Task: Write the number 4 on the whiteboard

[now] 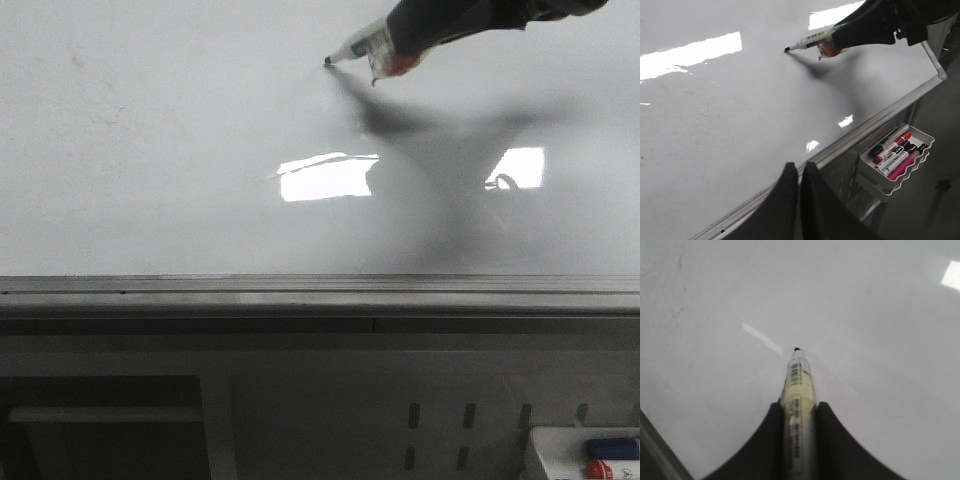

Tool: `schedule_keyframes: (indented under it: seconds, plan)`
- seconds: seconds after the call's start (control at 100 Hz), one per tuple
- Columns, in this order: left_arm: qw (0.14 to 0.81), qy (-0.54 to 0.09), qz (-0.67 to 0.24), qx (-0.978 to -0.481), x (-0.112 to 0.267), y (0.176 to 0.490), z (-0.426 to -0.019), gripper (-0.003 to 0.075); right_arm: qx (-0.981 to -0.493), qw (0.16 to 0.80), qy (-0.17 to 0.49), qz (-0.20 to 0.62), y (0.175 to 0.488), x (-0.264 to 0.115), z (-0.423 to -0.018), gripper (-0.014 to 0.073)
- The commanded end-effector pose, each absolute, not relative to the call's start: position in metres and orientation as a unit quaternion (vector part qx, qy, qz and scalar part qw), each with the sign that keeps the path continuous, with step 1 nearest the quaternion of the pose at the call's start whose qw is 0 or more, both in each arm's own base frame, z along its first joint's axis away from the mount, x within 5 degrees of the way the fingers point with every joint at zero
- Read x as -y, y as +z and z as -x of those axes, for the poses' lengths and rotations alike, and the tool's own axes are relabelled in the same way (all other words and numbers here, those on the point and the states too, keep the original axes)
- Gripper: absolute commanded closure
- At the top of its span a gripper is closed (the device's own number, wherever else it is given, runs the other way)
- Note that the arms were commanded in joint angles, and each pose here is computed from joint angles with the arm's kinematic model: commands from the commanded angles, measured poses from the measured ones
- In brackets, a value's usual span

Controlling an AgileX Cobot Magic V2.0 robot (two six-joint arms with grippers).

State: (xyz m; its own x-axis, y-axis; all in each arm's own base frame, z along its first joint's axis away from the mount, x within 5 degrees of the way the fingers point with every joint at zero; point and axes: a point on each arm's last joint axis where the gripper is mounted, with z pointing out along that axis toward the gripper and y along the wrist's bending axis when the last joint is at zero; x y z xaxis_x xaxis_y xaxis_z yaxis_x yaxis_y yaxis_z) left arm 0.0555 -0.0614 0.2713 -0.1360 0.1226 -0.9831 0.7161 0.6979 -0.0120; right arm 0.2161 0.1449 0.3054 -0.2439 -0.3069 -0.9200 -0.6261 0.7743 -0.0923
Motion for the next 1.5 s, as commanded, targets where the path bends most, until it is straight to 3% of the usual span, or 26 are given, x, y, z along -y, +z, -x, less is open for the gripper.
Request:
schedule_keyframes:
  seconds: [0.0, 0.42, 0.92, 1.49]
  plan:
    - [0.604, -0.263, -0.266, -0.703, 0.06, 0.282, -0.058, 0.0741, -0.769, 0.555, 0.152, 0.277, 0.315, -0.145, -0.221, 0.0649]
    - [0.602, -0.283, -0.252, -0.702, 0.061, 0.284, -0.057, 0.0741, -0.816, 0.431, 0.228, 0.309, 0.277, -0.173, -0.218, 0.0648]
    - [0.602, -0.285, -0.252, -0.703, 0.061, 0.284, -0.057, 0.0741, -0.813, 0.454, 0.219, 0.292, 0.284, -0.166, -0.221, 0.0646]
    - [0.602, -0.284, -0.251, -0.702, 0.061, 0.284, -0.057, 0.0741, -0.836, 0.485, 0.168, 0.193, 0.285, -0.087, -0.211, 0.0638]
